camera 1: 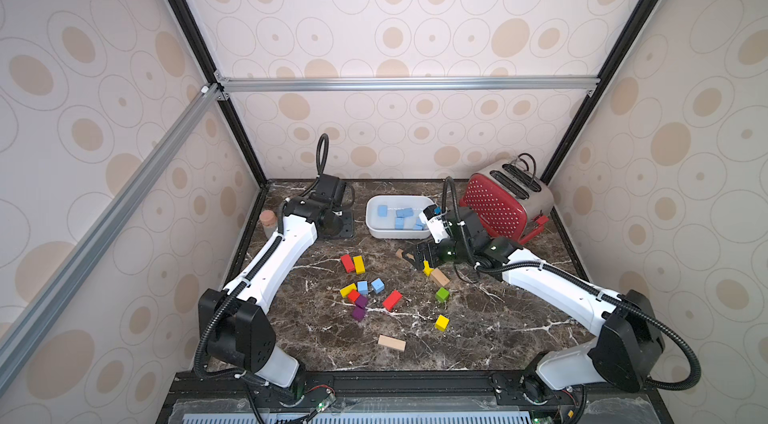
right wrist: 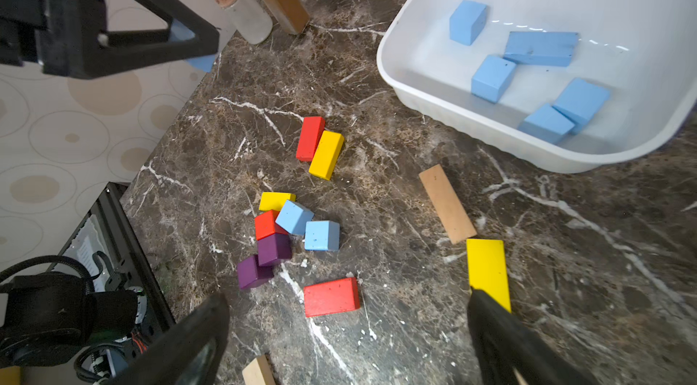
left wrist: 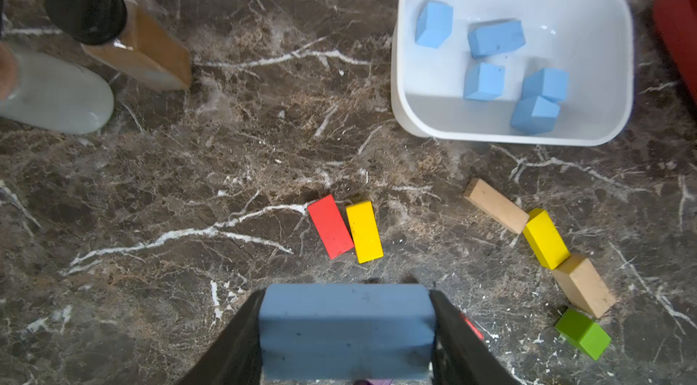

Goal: Pick out the blue building blocks
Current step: Place the building block in the storage box.

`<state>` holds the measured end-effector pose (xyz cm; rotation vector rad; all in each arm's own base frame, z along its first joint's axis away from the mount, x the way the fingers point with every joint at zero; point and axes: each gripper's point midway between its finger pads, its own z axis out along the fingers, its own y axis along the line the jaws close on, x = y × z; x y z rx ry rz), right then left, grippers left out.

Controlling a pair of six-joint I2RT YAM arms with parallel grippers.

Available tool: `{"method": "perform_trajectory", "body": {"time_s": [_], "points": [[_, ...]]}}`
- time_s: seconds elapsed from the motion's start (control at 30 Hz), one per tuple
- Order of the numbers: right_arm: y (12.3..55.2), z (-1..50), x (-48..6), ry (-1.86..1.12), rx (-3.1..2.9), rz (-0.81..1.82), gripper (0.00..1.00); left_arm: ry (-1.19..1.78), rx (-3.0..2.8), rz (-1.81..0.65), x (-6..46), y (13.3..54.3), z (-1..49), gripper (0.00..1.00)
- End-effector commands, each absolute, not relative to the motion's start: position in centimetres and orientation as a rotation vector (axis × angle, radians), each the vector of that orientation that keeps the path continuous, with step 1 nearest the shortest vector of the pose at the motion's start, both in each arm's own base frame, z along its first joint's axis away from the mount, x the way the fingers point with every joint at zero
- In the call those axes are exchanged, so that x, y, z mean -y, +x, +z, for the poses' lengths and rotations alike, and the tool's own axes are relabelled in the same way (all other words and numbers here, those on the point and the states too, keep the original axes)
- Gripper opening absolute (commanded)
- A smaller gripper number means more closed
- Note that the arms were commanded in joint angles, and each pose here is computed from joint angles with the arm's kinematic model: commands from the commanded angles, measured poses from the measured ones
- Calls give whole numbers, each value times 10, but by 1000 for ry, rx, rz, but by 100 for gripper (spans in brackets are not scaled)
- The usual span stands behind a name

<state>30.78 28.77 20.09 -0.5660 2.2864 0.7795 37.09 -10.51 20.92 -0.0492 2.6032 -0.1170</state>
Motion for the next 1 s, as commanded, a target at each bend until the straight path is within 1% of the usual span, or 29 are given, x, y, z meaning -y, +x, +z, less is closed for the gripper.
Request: {"method": "perform_trajectory", "body": {"time_s": [0.0,0.23,0.47,0.63,0.97], "points": [[315,218,-276,-560,-2261,731,100,13,-2616,-100,107,374,221,0],[333,218,-251,-486,-2298,669,100,76,-2585,-126,123,396,237,0],[347,208,-234,-434,-2345,634,100,159,-2577,-138,150,415,240,0],[353,202,-228,-428,-2349,612,100,235,-2581,-147,176,428,234,0],[361,196,-223,-390,-2300,634,100,290,-2606,-169,204,456,208,0]]}}
